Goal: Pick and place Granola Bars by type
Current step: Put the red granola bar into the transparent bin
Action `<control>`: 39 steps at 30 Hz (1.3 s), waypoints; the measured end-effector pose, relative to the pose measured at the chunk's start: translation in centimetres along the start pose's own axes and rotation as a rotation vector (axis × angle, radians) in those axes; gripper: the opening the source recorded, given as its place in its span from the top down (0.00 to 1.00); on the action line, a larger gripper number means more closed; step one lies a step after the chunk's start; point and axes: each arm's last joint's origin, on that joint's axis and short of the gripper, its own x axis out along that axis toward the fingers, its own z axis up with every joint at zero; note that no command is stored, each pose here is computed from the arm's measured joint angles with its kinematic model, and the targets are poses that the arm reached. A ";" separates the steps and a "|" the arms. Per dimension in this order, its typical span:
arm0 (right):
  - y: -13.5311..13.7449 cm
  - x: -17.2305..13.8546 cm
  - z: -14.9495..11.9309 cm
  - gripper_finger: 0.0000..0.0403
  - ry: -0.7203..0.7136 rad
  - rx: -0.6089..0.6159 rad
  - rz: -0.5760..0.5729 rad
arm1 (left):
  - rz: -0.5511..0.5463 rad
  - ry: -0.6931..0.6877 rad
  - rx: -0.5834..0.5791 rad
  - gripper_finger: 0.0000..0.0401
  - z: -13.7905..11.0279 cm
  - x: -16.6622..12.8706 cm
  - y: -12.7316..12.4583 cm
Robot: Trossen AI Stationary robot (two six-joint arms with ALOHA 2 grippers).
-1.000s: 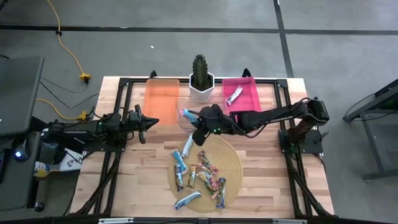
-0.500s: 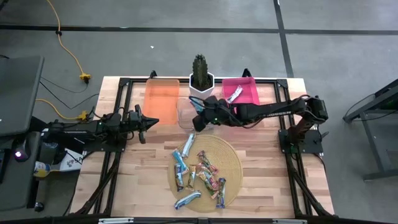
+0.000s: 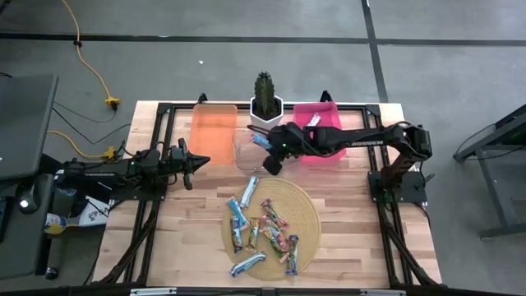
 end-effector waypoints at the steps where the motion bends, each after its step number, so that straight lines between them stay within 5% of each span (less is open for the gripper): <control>1: -0.2 0.0 0.1 0.86 0.002 -0.026 0.004 | 0.000 0.000 0.000 1.00 0.0 0.0 0.0; 20: -4.5 0.7 1.7 0.86 -0.009 -0.137 0.019 | 0.000 0.000 0.000 1.00 0.0 0.0 0.0; 27: -3.6 1.0 5.2 0.86 -0.031 -0.237 0.018 | 0.000 0.001 0.000 1.00 0.0 0.0 0.0; 33: -3.1 2.9 6.8 0.86 0.126 -0.357 0.003 | 0.000 0.000 0.000 1.00 0.0 0.0 0.0; 39: -3.2 5.0 5.3 0.86 0.366 -0.458 0.002 | 0.000 0.001 0.000 1.00 0.0 0.0 0.0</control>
